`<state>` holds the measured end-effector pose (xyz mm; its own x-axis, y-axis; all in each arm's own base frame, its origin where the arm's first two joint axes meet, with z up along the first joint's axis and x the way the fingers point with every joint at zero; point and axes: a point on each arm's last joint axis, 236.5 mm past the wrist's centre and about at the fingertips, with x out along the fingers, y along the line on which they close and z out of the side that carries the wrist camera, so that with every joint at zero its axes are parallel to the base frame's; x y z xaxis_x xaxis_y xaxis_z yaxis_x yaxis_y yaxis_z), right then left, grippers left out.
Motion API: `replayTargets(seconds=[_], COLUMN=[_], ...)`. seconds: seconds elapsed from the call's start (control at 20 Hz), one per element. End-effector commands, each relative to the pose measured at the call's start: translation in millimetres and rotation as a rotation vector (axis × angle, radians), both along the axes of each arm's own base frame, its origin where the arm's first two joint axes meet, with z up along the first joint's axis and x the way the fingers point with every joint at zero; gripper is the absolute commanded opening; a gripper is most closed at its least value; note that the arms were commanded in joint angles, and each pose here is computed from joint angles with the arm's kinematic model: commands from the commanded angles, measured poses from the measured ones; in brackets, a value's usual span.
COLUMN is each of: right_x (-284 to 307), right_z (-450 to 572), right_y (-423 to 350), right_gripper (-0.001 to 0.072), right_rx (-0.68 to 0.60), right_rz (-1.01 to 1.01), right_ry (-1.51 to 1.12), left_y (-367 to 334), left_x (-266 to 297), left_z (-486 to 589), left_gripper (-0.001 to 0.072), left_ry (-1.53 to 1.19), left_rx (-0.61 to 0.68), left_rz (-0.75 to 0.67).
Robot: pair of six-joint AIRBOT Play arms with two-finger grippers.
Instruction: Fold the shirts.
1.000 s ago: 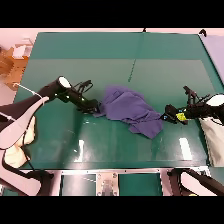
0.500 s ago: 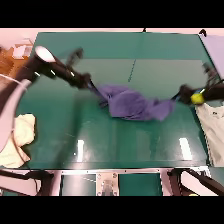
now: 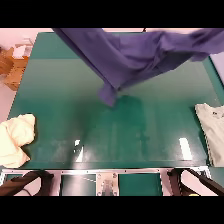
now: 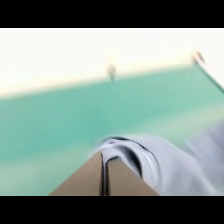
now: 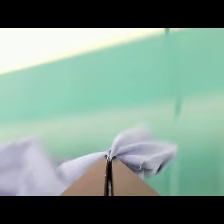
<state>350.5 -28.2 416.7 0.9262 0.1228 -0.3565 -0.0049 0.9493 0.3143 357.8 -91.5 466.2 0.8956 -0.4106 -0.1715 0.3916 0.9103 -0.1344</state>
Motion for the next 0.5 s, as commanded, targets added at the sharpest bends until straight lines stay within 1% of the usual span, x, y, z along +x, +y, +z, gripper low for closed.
replayTargets(seconds=[0.0,0.1,0.15,0.25,0.35,0.45], right_x=[-44,-58,-63,-65,-49,-14], right_z=[66,81,89,87,53,-7], right_y=[-12,-14,-11,-8,-15,-15], right_gripper=[0.0015,0.0015,0.0015,0.0015,0.0015,0.0015], right_rx=[-0.095,-0.120,-0.127,-0.124,-0.092,-0.020], right_rz=[-0.127,-0.157,-0.159,-0.150,-0.143,-0.086], right_ry=[-0.182,-0.241,-0.270,-0.268,-0.166,-0.027], left_y=[56,75,78,79,79,71], left_x=[-80,-105,-117,-117,-80,-18], left_z=[89,117,130,138,107,34], left_gripper=[0.0016,0.0017,0.0016,0.0016,0.0017,0.0017], left_ry=[-0.308,-0.422,-0.479,-0.511,-0.392,-0.153], left_rx=[0.043,0.046,0.042,0.029,0.040,0.044], left_rz=[0.258,0.347,0.366,0.371,0.357,0.300])
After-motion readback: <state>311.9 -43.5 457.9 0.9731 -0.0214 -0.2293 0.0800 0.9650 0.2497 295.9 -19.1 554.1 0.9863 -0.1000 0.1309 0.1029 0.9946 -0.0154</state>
